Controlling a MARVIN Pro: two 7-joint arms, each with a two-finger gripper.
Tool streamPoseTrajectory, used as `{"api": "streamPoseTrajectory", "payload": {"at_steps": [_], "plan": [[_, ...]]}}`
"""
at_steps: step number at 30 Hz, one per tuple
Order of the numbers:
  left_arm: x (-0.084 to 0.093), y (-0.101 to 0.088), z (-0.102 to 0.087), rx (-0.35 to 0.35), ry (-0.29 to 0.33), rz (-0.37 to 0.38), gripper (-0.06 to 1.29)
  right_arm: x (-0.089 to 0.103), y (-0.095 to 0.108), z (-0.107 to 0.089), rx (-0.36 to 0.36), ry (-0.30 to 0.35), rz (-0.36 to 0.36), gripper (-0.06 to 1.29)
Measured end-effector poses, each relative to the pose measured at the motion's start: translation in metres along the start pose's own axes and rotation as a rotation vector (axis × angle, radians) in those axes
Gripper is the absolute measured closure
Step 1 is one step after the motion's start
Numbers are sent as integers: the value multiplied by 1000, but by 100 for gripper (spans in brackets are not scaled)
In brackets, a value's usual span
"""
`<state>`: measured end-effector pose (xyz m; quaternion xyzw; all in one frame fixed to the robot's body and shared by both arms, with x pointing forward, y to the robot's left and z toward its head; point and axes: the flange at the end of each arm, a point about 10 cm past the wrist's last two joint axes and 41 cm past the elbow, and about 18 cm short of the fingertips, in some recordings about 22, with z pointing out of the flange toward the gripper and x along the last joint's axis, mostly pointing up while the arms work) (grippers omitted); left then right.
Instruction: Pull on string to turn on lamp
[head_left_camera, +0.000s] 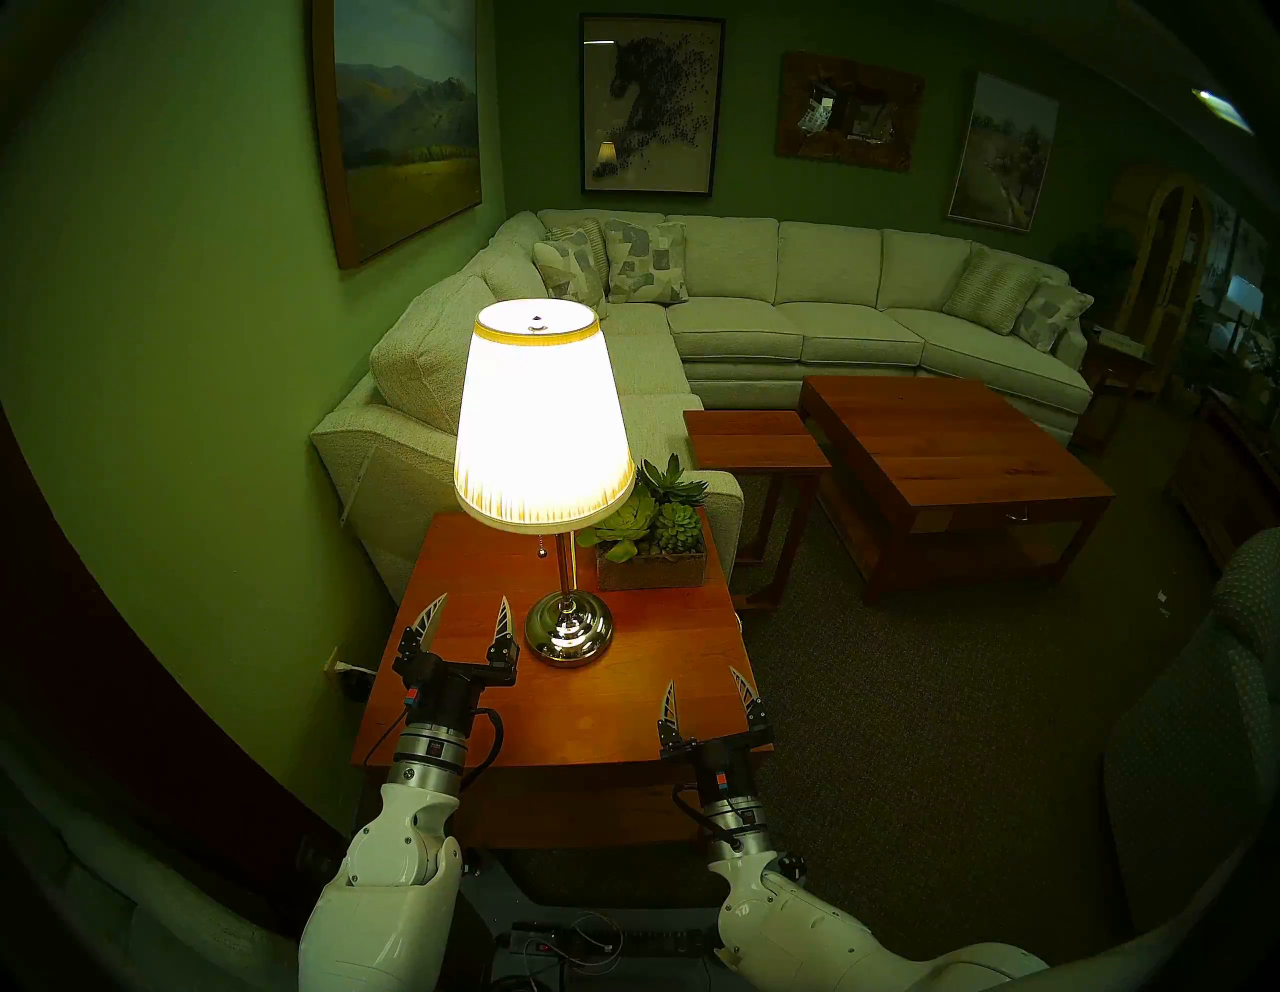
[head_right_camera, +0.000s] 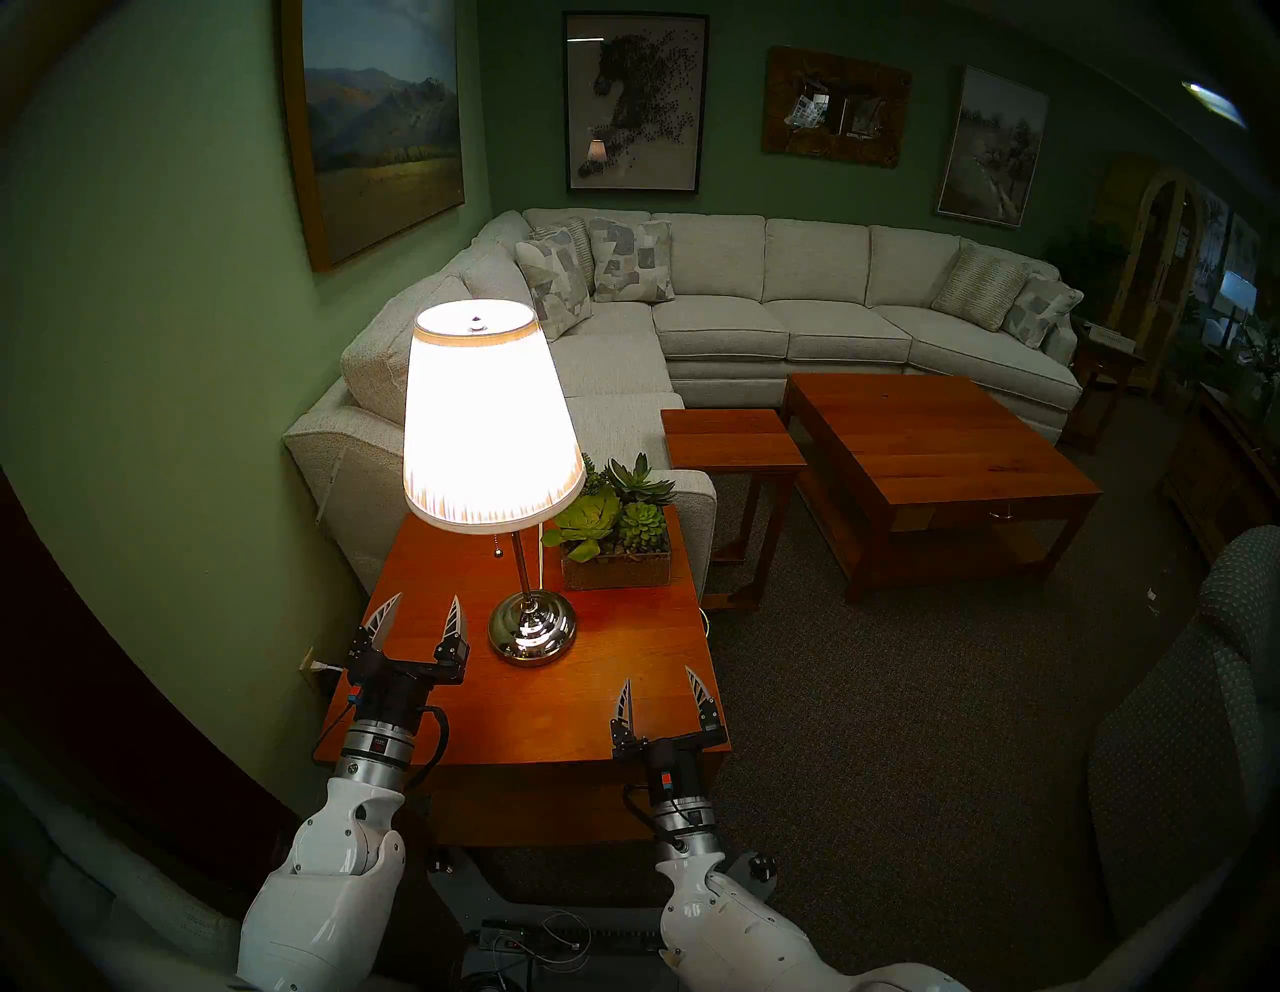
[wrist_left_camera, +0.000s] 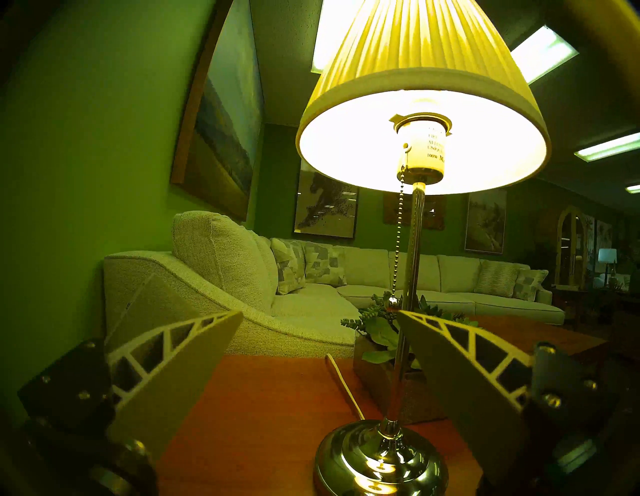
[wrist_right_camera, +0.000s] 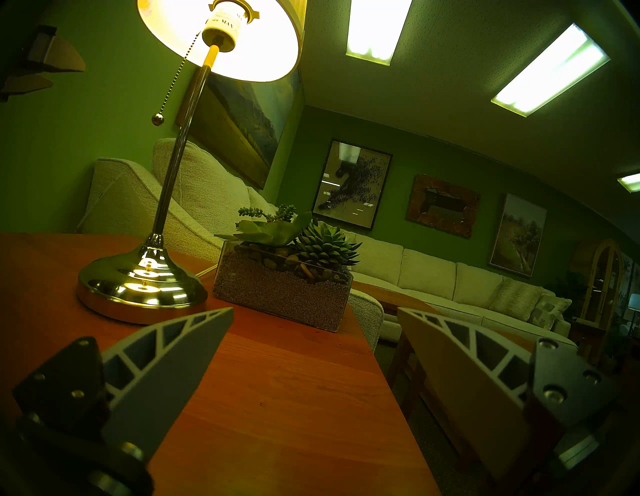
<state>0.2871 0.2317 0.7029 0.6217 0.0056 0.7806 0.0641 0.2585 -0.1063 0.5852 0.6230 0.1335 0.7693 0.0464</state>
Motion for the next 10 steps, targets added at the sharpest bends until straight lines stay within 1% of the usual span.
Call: {"api": "streamPoseTrajectory", "payload": {"at_steps": [10], "plan": [[1, 0, 0, -5, 11, -6, 2, 0, 0, 0, 0, 0, 0, -1]]}}
